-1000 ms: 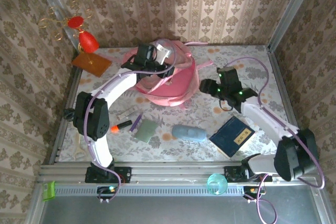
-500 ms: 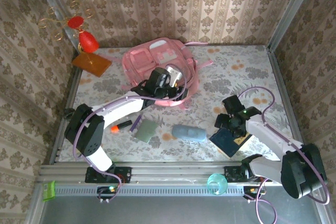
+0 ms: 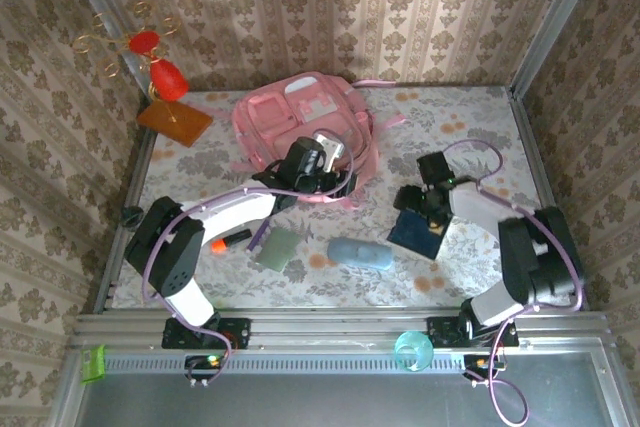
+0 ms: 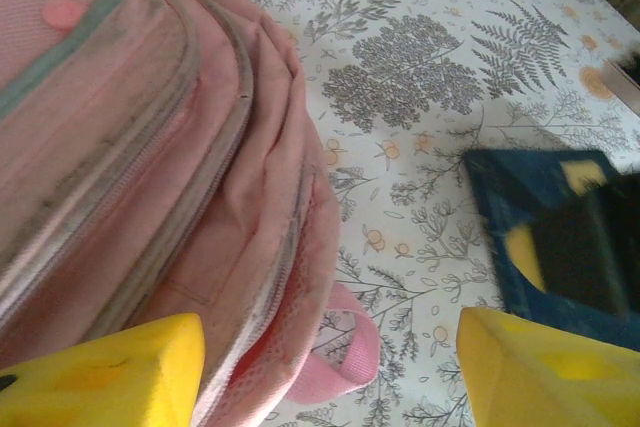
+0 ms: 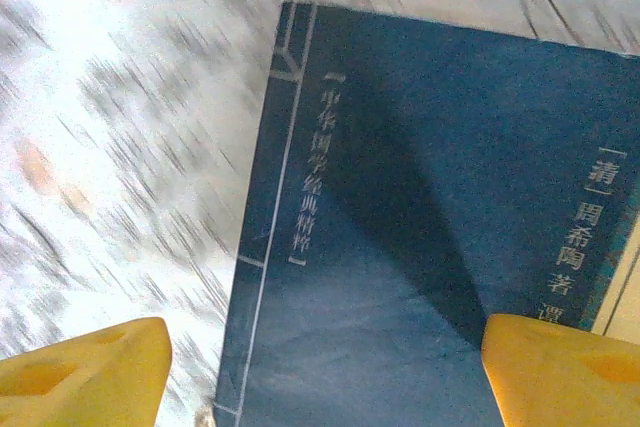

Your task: Pack the student bag

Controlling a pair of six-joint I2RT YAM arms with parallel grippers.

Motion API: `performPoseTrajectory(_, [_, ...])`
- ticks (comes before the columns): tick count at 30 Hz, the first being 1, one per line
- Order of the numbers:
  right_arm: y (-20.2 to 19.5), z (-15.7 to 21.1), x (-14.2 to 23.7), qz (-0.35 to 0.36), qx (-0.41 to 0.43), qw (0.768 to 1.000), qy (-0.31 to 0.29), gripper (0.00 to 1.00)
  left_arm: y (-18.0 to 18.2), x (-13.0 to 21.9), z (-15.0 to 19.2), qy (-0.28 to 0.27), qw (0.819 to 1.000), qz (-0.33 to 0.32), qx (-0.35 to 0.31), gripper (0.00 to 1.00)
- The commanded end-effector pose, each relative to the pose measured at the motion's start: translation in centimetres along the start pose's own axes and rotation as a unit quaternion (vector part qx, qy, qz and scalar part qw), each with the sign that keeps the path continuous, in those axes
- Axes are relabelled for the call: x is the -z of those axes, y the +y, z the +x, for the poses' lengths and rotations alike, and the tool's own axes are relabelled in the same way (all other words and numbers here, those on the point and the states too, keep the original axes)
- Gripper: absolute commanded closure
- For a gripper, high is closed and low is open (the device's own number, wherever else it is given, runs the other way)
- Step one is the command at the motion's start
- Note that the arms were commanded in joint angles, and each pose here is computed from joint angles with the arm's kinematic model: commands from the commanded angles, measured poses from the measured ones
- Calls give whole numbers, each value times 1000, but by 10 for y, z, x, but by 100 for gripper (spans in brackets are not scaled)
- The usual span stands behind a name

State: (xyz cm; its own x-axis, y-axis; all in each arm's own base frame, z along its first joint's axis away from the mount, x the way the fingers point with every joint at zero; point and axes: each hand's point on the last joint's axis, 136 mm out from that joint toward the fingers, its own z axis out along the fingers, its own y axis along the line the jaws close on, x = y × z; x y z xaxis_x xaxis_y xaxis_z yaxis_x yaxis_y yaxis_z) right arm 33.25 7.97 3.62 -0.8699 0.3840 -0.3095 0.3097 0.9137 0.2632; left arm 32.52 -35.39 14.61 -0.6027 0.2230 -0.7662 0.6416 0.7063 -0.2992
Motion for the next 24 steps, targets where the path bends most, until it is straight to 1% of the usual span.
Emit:
performPoseTrajectory(1, [33,-41,3,-69,25,997,-26,18,-27,-18,7,23,999,29,15,32])
performPoseTrajectory(3, [33,-46,20,-74,29,996,-38,17,-47,-29,10,36,997,53,32,32])
performPoseTrajectory(6, [-5,-35,44,-16,17,998,-52,12,-70,-41,16,50,994,80,60,31])
performPoseTrajectory(8, [-32,-23,54,1,-7,998,-55,10,-84,-49,20,62,992,90,67,31])
performPoseTrajectory(10, [-54,-14,53,16,-28,998,-51,9,-96,-59,25,78,990,94,75,32])
performPoseTrajectory(12, [-64,-10,48,23,-40,998,-39,9,-101,-70,30,91,989,87,83,33])
performPoseTrajectory(14, [-65,-10,42,17,-47,998,-31,9,-103,-82,33,104,987,81,90,34])
performPoseTrajectory(17, [-60,-18,38,4,-53,998,-36,12,-98,-99,39,119,986,65,94,36])
performPoseTrajectory(19, [-58,-13,26,-3,-58,998,-16,16,-91,-108,45,131,986,47,94,36])
performPoseTrajectory(24, [-56,-6,13,-16,-67,998,2,20,-80,-125,59,152,983,31,96,36])
